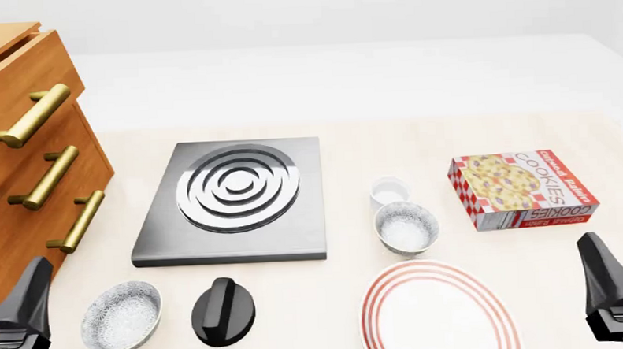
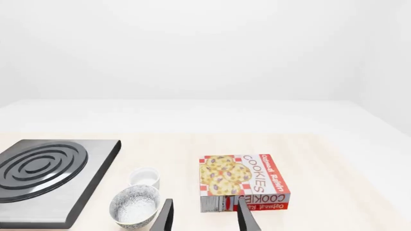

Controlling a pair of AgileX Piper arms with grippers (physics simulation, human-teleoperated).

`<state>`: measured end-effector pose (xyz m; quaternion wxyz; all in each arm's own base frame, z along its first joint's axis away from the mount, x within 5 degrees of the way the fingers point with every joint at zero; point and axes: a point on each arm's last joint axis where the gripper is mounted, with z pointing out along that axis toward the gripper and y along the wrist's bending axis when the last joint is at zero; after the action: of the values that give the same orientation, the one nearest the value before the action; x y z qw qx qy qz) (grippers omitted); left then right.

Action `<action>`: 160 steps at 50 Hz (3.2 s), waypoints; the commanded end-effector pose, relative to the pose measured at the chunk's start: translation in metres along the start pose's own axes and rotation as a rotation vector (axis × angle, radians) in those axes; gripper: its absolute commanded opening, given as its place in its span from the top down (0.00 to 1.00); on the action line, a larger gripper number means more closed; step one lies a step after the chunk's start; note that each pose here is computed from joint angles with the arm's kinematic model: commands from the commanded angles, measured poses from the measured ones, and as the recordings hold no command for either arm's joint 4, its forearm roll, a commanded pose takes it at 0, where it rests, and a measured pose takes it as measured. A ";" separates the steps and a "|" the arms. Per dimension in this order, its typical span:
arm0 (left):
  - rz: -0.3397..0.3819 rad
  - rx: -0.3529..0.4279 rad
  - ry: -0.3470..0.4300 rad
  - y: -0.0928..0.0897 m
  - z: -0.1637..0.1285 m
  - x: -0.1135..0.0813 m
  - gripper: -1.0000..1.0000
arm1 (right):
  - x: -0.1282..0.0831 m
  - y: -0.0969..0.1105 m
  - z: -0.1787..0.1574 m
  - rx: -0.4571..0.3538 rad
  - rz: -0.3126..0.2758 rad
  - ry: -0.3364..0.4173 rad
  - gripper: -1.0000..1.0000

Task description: Pick the akita bowl between the plate and the ramekin and place it on the plate.

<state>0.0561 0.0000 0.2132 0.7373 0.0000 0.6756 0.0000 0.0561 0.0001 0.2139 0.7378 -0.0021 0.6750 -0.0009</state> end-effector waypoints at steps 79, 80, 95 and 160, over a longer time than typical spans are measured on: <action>0.000 0.000 0.000 0.000 0.000 0.000 0.00 | -0.253 0.025 0.067 -0.259 -0.035 0.385 0.00; 0.000 0.000 0.000 0.000 0.000 0.000 0.00 | -0.255 0.026 0.069 -0.266 -0.029 0.390 0.00; 0.000 0.000 0.000 0.000 0.000 0.000 0.00 | -0.281 0.043 0.108 -0.295 -0.017 0.554 0.00; 0.000 0.000 0.000 0.000 0.000 0.000 0.00 | -0.041 0.103 0.235 -0.159 0.126 1.098 0.00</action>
<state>0.0561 0.0000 0.2132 0.7373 0.0000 0.6756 0.0000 0.2819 0.1025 0.3079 0.2923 -0.0321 0.9510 0.0953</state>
